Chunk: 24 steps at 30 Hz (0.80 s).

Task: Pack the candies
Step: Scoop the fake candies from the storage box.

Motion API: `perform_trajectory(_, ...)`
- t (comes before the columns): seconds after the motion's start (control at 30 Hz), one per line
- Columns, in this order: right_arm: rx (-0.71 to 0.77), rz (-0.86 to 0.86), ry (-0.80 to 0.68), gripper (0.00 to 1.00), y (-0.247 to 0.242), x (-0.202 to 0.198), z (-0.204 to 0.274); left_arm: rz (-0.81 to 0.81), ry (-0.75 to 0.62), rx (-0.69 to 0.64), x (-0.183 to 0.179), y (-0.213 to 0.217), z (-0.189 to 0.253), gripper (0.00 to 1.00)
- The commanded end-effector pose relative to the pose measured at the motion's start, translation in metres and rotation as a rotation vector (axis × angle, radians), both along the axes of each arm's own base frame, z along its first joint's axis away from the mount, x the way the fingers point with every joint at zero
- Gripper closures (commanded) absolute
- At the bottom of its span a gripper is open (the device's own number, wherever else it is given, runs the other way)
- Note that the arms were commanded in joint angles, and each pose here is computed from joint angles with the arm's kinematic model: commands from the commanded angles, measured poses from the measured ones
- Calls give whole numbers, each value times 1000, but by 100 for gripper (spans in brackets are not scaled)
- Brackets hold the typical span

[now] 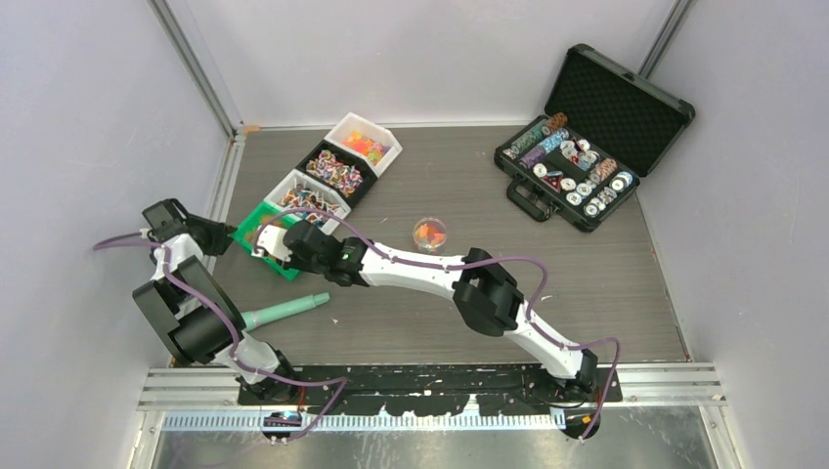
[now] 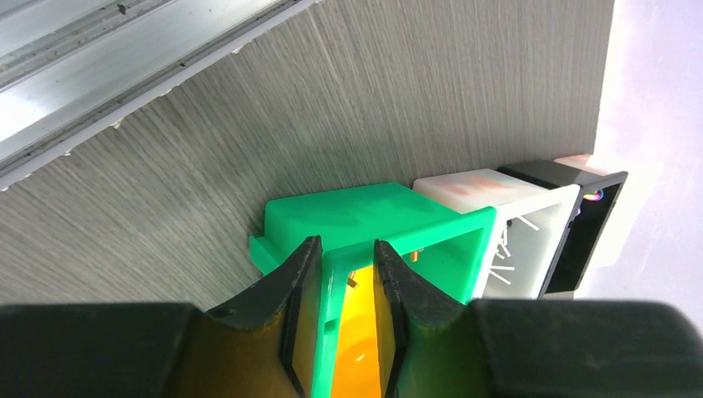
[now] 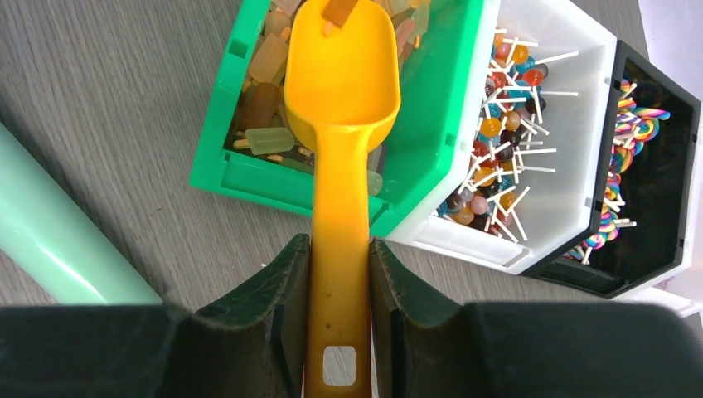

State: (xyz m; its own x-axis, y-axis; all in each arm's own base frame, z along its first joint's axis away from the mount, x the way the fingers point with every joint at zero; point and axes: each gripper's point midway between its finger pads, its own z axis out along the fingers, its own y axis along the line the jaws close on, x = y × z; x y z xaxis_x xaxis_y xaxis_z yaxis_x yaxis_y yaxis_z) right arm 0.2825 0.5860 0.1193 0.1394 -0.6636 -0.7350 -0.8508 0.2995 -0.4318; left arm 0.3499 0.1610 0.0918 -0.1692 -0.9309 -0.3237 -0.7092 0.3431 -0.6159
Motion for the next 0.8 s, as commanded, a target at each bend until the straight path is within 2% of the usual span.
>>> perform_trajectory(0.0, 142, 65, -108, 100, 15, -6, 89, -49, -16, -105, 2, -24, -11, 79)
perform_trajectory(0.27, -239, 111, -215, 100, -23, -16, 78, -51, -29, -135, -1, -31, -8, 82)
perform_trajectory(0.77, -526, 99, -355, 100, -50, 0, 53, -41, -27, -120, -6, -31, -7, 83)
